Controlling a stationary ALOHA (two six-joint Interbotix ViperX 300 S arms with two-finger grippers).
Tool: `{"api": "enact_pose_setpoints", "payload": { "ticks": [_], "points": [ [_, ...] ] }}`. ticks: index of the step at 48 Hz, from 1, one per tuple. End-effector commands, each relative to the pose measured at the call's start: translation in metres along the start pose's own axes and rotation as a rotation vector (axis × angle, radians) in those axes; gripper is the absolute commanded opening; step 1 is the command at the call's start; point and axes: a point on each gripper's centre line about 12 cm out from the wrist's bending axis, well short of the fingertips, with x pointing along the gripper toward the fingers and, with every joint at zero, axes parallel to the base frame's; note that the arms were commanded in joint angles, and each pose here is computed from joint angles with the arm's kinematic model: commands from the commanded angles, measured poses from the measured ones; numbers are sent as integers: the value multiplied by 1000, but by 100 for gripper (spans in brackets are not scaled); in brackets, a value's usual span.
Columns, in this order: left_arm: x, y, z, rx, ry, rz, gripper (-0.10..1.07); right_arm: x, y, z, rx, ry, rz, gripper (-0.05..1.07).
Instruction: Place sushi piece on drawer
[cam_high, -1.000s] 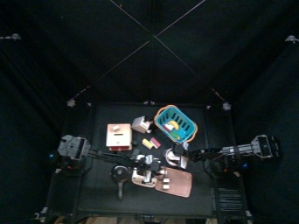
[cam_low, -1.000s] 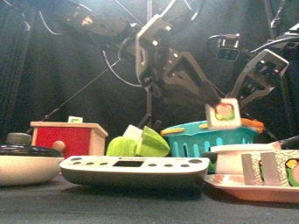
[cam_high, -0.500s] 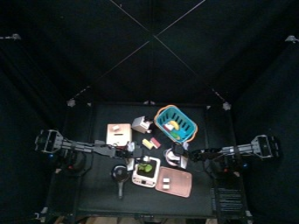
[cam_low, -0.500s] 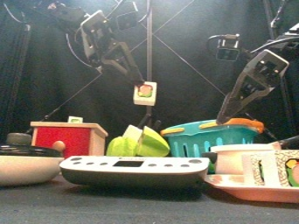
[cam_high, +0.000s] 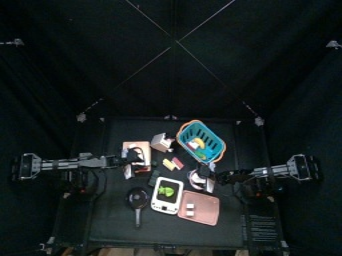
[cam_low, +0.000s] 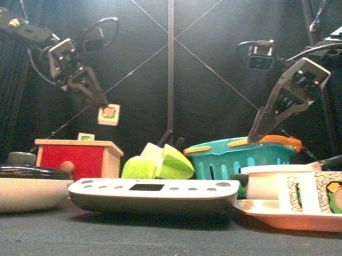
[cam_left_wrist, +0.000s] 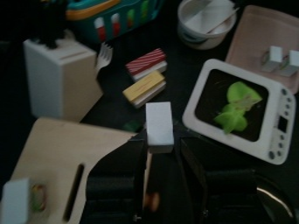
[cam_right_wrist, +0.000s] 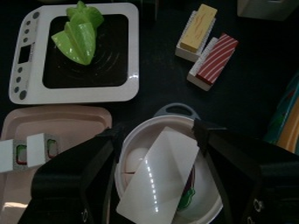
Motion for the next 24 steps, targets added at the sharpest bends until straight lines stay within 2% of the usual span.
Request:
{"api": "enact_pose_setpoints", "payload": {
  "ticks": [1,6,12,24],
  "points": [
    [-8,19,-8,-42,-16,61,54,-2,1,8,5,-23,5,95],
    [-10,30,-20,-65,0,104,54,-1,0,8,5,-22,3,95],
    [-9,38,-29,-57,23,136,54,0,1,8,5,-19,5,95],
    [-10,51,-36,-29,42,187,54,2,1,7,3,-14,5,95]
  ]
}}
